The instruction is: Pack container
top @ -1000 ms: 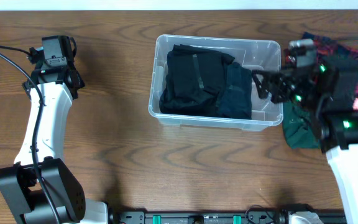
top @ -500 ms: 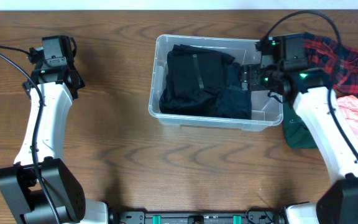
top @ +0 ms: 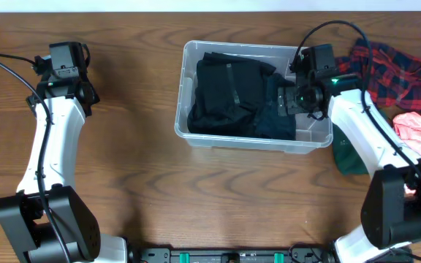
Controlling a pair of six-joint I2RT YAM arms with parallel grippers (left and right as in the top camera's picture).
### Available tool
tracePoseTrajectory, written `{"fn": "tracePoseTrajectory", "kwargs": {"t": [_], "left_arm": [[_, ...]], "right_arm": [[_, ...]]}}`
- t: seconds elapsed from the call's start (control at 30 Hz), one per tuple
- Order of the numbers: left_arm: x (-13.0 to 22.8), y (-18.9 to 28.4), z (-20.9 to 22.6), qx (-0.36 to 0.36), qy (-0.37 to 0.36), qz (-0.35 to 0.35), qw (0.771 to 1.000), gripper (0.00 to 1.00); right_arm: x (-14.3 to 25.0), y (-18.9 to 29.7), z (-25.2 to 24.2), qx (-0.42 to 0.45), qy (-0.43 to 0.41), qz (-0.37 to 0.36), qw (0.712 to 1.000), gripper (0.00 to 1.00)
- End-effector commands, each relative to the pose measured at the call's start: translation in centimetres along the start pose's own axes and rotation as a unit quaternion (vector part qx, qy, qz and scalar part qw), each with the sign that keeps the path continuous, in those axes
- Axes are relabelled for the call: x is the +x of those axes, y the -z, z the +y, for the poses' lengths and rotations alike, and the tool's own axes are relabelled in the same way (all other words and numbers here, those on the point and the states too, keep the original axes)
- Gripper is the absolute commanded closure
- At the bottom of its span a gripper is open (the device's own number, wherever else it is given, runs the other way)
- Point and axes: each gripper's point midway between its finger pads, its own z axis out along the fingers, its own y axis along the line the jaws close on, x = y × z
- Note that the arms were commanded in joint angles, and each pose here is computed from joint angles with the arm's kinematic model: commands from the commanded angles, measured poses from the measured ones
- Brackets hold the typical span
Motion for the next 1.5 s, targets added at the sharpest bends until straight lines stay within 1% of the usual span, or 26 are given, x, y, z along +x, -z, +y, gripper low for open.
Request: {"fn": "tracePoseTrajectory", "kwargs": {"t": [0.0,0.17,0.67,0.93,1.1,1.3,1.47], "left_arm": [[-0.8,0.6,0.6,-0.006,0.003,-0.011,1.0,0.02],[-0.7,0.6,0.6,-0.006,0.003,-0.011,1.0,0.02],[-0.7,0.6,0.6,-0.006,0.003,-0.011,1.0,0.02],[-0.7,0.6,0.6,-0.006,0.003,-0.011,1.0,0.02],[-0.7,0.6,0.6,-0.006,0.003,-0.011,1.0,0.02],[-0.8,0.6,0.6,-0.006,0.003,-0.011,1.0,0.02],[-0.7,0.6,0.6,-0.006,0.003,-0.011,1.0,0.02]], "right_arm": [[-0.1,-0.2,0.1,0.005,0.022,0.005,1.0,0.12],[0.1,-0.3,0.7,-0.008,0.023,0.011,1.0,0.1],[0.0,-0.5,2.4,-0.017,0.041,0.005,0.999,0.1],[-0.2,-0.6,2.8,-0.02,0.02,-0.003,1.0,0.09],[0.2,-1.3,2.7,-0.019,0.019,0.005,1.0,0.08],[1.0,-3.3,3.1,-0.03,0.018,0.027,0.999,0.07],[1.4,-4.0,3.2,-0.032,0.018,0.036,0.999,0.11]]}}
